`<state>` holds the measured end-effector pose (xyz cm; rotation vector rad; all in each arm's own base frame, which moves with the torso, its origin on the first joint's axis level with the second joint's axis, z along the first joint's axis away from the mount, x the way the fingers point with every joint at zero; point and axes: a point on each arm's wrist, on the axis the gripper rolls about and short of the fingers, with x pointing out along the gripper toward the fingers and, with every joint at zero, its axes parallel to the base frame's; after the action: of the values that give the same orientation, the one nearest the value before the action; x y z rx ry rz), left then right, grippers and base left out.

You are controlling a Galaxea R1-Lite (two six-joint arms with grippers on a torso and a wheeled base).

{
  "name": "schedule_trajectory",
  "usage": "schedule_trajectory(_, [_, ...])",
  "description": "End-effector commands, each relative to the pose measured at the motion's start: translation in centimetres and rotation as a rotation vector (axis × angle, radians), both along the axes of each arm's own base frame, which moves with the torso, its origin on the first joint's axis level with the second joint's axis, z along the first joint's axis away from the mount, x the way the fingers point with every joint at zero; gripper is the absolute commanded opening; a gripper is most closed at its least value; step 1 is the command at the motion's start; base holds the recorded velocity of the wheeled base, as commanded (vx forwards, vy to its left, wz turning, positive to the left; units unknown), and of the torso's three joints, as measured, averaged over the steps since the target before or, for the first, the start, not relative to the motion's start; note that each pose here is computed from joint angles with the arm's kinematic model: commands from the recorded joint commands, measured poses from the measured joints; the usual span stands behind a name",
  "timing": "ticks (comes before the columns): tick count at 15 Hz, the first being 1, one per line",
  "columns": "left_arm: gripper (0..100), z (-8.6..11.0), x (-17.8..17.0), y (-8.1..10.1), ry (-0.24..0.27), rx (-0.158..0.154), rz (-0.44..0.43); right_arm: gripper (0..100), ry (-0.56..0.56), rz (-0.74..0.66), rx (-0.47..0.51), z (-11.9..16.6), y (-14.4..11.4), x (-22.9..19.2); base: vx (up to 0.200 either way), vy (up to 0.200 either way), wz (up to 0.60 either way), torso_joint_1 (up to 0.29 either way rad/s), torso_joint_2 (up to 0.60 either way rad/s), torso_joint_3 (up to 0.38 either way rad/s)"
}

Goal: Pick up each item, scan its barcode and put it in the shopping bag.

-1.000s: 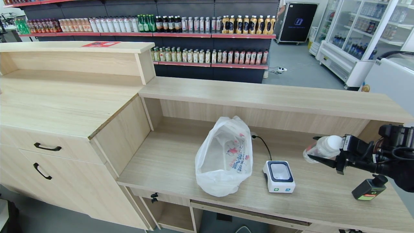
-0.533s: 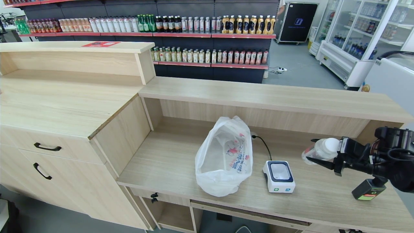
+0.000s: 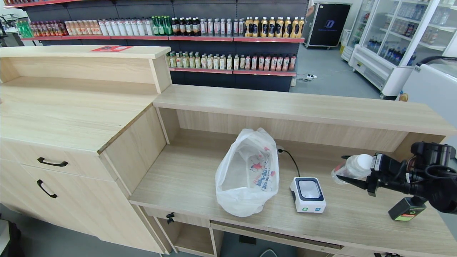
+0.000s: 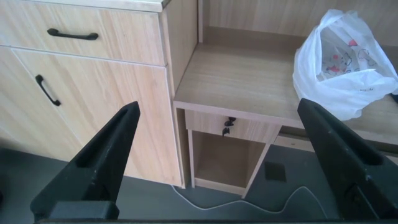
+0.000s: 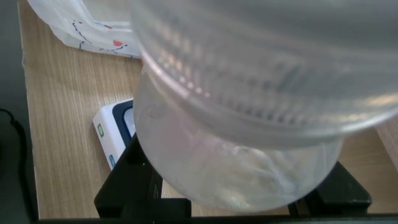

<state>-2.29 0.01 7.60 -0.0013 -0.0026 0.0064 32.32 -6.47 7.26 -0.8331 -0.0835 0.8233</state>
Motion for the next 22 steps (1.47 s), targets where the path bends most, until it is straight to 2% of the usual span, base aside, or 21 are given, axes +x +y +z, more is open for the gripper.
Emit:
schedule_trajectory(1, [100, 0.0, 0.0, 0.0, 0.001, 0.0, 0.001, 0, 0.006, 0.002, 0.003, -0.2, 0.0, 0.1, 0.0, 0.0, 0.0, 0.0, 0.0, 0.0])
schedule_trajectory(22, [100, 0.0, 0.0, 0.0, -0.001, 0.0, 0.001, 0, -0.02, 0.098, 0.018, -1.7, 1.0, 3.1, 0.0, 0.0, 0.0, 0.0, 0.0, 0.0])
